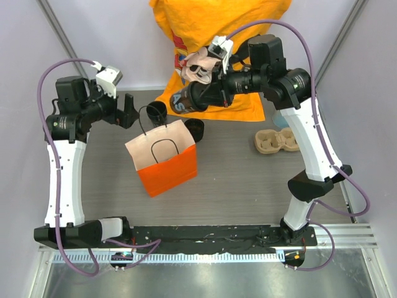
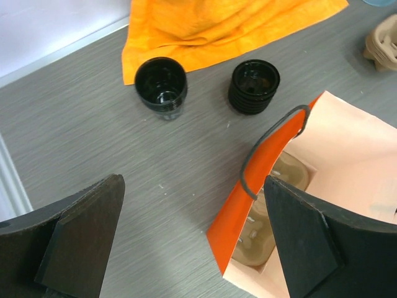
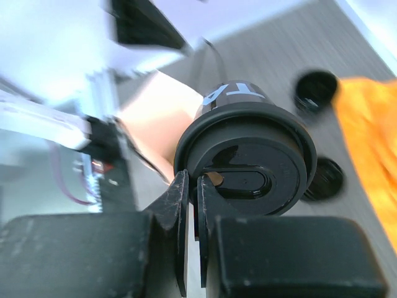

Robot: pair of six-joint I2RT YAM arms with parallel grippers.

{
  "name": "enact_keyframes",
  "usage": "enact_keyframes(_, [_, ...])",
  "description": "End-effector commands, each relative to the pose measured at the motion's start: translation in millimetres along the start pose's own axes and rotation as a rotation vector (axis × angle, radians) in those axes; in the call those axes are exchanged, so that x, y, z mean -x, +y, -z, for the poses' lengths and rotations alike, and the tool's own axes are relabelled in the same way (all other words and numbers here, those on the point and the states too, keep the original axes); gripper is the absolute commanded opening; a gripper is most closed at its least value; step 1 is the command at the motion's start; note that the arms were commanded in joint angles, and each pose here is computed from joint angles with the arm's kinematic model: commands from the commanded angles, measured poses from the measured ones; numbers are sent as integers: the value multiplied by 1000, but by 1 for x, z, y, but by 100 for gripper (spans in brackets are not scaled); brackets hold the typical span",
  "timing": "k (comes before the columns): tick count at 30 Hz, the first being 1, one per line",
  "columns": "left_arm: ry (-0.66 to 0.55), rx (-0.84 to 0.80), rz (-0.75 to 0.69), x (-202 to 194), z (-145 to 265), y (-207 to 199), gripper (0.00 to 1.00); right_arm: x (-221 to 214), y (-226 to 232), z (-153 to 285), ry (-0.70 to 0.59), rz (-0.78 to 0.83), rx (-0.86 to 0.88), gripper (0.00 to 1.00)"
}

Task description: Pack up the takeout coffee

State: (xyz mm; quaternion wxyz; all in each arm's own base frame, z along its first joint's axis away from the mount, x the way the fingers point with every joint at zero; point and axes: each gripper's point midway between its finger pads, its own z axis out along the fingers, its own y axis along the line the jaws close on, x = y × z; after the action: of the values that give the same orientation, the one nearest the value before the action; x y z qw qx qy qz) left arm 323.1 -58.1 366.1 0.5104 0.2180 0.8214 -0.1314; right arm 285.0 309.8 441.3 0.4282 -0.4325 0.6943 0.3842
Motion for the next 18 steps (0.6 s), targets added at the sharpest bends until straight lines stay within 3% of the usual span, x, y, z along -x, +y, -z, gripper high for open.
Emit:
enact_keyframes(1, [-44,-57,-71,14,-11,-10,100,36,40,1,-121,-88,203,1])
enact_keyframes(14, [-26,-172,-98,13,-32,-35,100,-2,37,-48,9,-305,212,1])
enact_keyframes(18, [-19,-181,-95,10,-34,-38,95,-15,43,-60,47,-318,162,1])
